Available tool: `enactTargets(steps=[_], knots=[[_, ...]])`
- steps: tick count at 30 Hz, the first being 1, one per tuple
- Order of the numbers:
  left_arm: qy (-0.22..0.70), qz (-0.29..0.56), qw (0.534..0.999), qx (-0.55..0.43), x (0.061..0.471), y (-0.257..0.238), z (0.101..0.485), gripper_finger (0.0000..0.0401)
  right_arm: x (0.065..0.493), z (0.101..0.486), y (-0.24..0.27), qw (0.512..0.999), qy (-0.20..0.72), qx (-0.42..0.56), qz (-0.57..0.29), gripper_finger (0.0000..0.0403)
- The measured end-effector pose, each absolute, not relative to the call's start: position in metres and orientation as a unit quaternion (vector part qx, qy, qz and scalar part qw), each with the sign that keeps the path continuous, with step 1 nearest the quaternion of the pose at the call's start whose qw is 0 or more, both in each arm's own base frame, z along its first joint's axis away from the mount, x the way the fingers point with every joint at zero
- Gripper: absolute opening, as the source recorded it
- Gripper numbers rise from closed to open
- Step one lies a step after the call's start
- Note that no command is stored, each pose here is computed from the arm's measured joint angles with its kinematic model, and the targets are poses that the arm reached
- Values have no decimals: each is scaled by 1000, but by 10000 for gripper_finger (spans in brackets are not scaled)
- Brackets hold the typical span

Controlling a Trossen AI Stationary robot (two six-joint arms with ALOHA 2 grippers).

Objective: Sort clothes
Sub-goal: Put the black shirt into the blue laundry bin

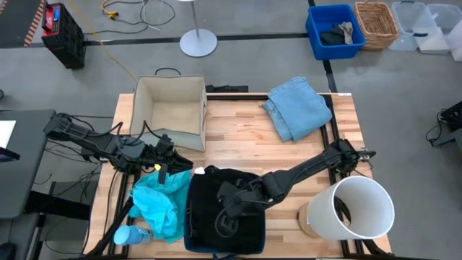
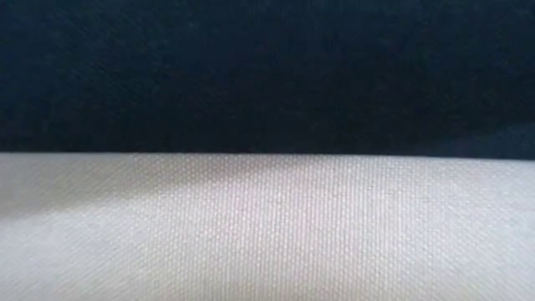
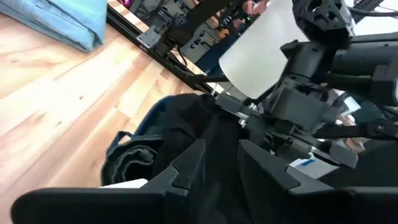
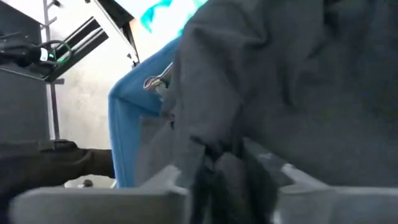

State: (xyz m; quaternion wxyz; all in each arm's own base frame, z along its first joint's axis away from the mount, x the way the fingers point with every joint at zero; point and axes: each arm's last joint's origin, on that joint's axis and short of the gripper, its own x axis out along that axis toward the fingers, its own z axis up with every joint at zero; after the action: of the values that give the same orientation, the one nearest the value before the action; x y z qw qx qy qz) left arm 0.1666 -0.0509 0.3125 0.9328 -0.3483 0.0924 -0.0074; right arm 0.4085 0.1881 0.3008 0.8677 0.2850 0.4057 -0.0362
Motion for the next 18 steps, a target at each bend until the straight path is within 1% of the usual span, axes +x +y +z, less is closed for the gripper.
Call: enactTargets(steps=[5, 8, 11, 15, 18], knots=[[102, -35, 930, -352, 166, -53, 313, 93, 410, 304, 188, 872, 394, 291, -27, 207], [104, -42, 929, -354, 166, -53, 313, 93, 407, 318, 189, 886, 365, 285, -5, 235], [105, -46, 929, -353, 166, -54, 313, 93, 405, 336, 188, 908, 330, 258, -3, 234], [89, -66, 934, -340, 165, -58, 317, 93, 405, 362, 189, 938, 280, 205, 0, 212], [80, -83, 940, -322, 164, -62, 320, 93, 406, 381, 185, 954, 239, 184, -3, 194]])
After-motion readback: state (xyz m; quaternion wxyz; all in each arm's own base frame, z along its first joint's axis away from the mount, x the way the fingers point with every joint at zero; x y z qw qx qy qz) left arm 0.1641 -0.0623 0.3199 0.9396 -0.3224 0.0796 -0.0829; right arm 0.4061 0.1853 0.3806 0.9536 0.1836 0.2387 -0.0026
